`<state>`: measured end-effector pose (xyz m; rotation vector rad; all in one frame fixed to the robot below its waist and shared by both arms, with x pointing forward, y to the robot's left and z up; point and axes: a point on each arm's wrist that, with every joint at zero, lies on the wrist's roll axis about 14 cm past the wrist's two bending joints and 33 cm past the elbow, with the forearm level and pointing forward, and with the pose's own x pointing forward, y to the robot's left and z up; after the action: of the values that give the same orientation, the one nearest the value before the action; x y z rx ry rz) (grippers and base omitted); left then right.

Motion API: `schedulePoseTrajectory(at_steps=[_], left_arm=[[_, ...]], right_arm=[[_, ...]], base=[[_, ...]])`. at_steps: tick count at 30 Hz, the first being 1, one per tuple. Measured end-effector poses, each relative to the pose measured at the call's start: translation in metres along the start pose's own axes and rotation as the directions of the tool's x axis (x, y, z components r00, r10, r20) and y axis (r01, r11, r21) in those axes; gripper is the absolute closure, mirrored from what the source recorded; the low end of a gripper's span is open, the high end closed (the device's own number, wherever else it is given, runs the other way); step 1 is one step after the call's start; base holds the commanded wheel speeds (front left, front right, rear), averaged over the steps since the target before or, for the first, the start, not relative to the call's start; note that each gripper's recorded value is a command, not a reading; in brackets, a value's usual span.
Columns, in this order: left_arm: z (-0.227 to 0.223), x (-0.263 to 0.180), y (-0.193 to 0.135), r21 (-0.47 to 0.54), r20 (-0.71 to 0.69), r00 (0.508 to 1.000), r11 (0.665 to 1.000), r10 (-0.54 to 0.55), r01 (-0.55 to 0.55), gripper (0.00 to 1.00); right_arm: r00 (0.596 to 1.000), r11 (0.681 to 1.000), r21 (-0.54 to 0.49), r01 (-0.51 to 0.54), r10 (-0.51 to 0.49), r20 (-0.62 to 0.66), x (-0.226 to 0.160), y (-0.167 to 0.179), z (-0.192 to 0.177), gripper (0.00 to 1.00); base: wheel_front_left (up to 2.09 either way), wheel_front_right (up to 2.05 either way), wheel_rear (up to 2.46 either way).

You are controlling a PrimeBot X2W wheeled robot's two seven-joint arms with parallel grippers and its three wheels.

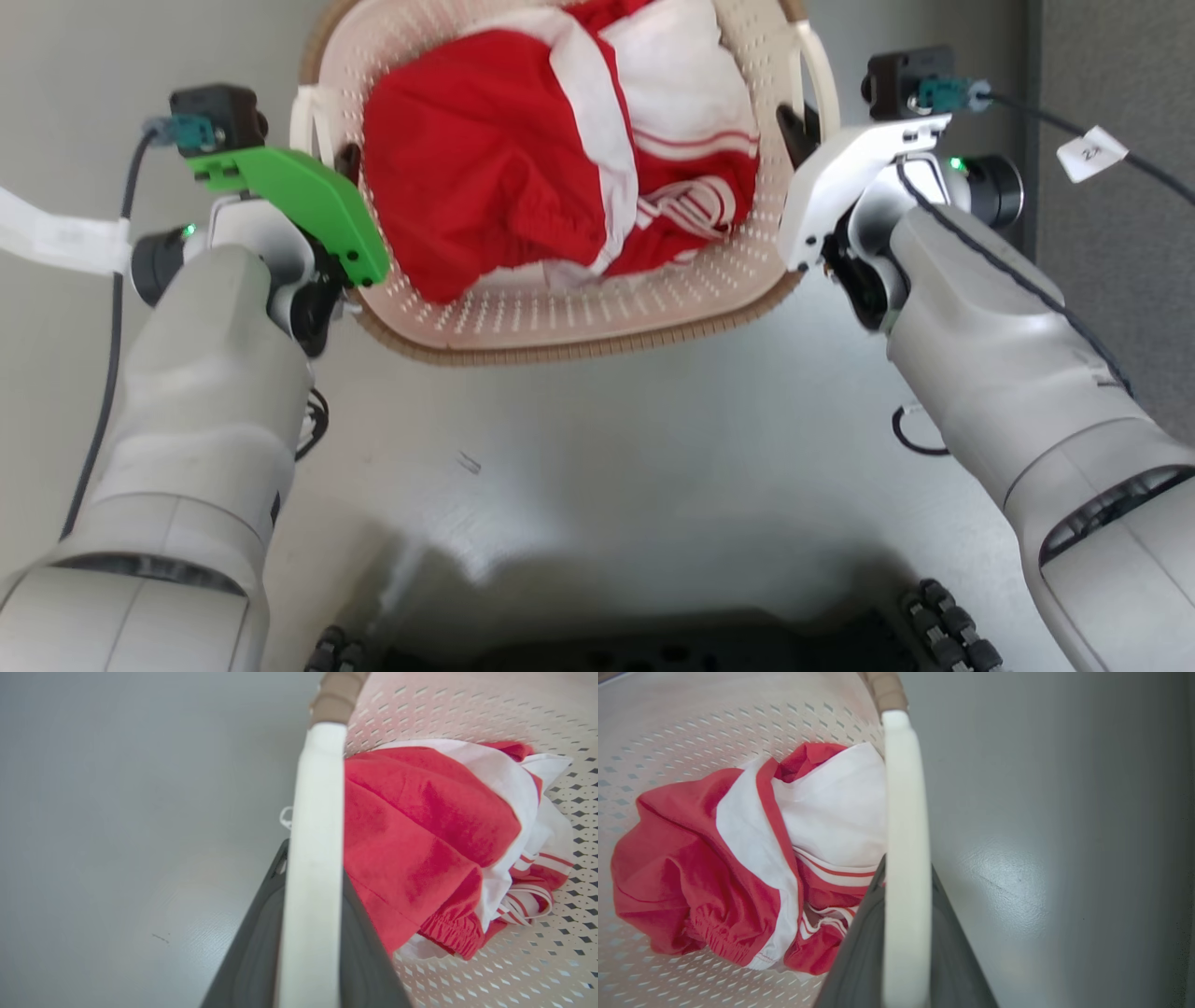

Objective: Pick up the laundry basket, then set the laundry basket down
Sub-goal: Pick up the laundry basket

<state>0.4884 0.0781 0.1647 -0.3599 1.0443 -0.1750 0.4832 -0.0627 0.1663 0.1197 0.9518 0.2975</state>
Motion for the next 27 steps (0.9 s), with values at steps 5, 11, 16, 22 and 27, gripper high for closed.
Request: schedulePoseTrajectory(at_steps=[5,11,16,22,27], left_arm=[[-0.004,-0.018,-0.003,-0.027,-0.007,1.0,1.0,0.007,-0.007,1.0],[-0.005,-0.036,-0.009,-0.041,-0.004,1.0,0.999,0.007,-0.007,1.0],[-0.007,-0.049,-0.013,-0.058,-0.008,1.0,0.998,0.003,-0.003,1.0],[-0.013,-0.067,-0.02,-0.065,-0.014,1.0,0.998,-0.001,0.0,1.0],[-0.011,-0.081,-0.026,-0.055,-0.001,1.0,0.998,-0.007,0.007,1.0]], right_arm=[[1.0,1.0,-0.01,-0.009,0.009,-0.008,-0.017,0.006,0.0,1.0],[1.0,1.0,-0.009,-0.01,0.01,-0.014,-0.036,0.011,-0.001,1.0],[1.0,1.0,-0.005,-0.012,0.012,-0.015,-0.049,0.014,-0.002,1.0],[1.0,1.0,0.014,-0.01,0.01,-0.023,-0.068,0.017,-0.006,1.0],[1.0,1.0,0.02,-0.007,0.007,-0.019,-0.082,0.021,-0.006,1.0]], base=[[0.0,0.0,0.0],[0.0,0.0,0.0],[0.0,0.0,0.0],[0.0,0.0,0.0],[0.0,0.0,0.0]])
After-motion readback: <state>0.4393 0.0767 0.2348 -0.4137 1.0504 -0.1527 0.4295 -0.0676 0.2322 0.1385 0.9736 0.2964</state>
